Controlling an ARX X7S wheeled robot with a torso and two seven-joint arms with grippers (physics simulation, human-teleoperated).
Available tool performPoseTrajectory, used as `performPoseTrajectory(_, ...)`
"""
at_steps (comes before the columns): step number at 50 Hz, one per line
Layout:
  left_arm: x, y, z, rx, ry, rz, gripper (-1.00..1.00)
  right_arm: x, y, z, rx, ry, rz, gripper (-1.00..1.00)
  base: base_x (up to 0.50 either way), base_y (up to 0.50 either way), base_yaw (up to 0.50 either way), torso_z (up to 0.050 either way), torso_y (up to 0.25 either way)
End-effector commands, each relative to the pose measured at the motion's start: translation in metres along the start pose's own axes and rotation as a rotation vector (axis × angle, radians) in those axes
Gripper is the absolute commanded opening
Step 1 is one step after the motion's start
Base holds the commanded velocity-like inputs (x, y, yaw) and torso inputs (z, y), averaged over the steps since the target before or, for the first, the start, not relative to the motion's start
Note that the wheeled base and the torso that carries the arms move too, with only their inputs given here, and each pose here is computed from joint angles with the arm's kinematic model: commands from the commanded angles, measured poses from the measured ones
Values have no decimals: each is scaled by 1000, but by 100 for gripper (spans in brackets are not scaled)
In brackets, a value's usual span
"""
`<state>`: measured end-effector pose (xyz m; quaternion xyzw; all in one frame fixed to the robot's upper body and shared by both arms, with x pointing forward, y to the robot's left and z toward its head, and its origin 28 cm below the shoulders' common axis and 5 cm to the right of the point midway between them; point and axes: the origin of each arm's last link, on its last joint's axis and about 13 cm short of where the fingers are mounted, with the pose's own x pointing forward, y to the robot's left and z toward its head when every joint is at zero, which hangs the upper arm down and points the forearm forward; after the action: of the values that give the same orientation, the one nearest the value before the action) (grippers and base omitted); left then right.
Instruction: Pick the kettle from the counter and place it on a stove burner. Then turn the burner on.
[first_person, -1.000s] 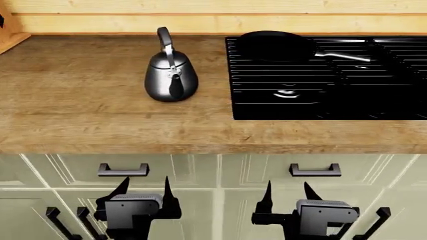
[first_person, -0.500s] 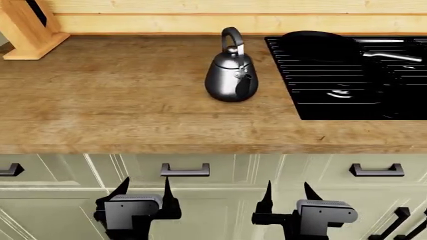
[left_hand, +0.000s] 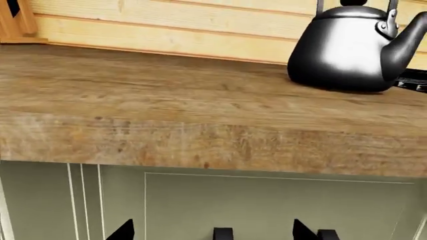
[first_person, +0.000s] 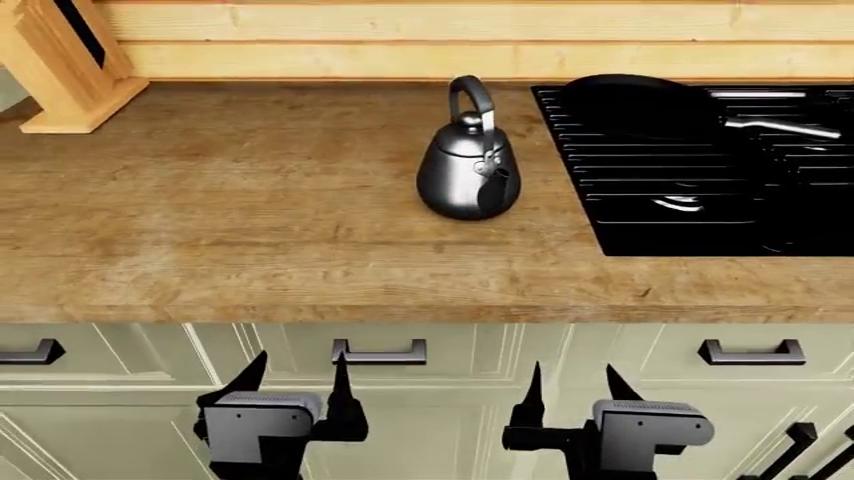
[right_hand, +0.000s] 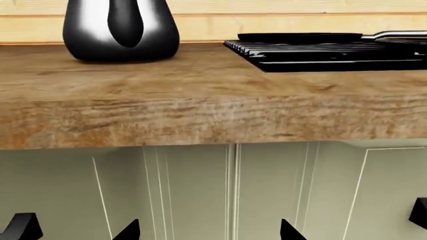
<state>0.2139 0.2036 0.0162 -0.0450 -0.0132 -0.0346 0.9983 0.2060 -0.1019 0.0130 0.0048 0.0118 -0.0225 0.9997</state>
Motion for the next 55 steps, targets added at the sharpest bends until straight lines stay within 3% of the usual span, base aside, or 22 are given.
performPoseTrajectory(1,-1,-1,0,-2,-3,-16,100,0,0,0,0,2,2,100,0,0,0,50,0)
performPoseTrajectory(26,-3,-1,5,-10,-33,6,100,-2,-1,5,40,-8,23,100,0,0,0,48,0)
performPoseTrajectory(29,-13,-3,41,-69,-146,15,100,-11,-3,40,100,-62,50,100,0,0,0,0,0)
performPoseTrajectory(33,-26,-4,69,31,-116,58,100,-27,-5,78,62,-79,121,100,0,0,0,0,0)
performPoseTrajectory(40,-53,-2,125,42,-161,57,100,-37,-10,130,71,-101,145,100,0,0,0,0,0)
performPoseTrajectory(42,-56,2,134,56,-169,66,100,-36,-12,140,72,-95,136,100,0,0,0,0,0)
performPoseTrajectory(44,-55,6,142,82,-189,88,100,-36,-13,149,19,-123,143,100,0,0,0,0,0)
performPoseTrajectory(45,-54,9,150,50,-211,102,100,-36,-12,155,-1,-128,155,100,0,0,0,0,0)
performPoseTrajectory(48,-51,14,160,110,-210,109,100,-27,-11,170,41,-110,176,100,0,0,0,0,0)
performPoseTrajectory(50,-48,18,162,97,-206,129,100,-21,-11,176,46,-111,176,100,0,0,0,0,0)
performPoseTrajectory(55,-47,21,170,158,-187,149,100,-17,-3,184,52,-115,193,100,0,0,0,0,0)
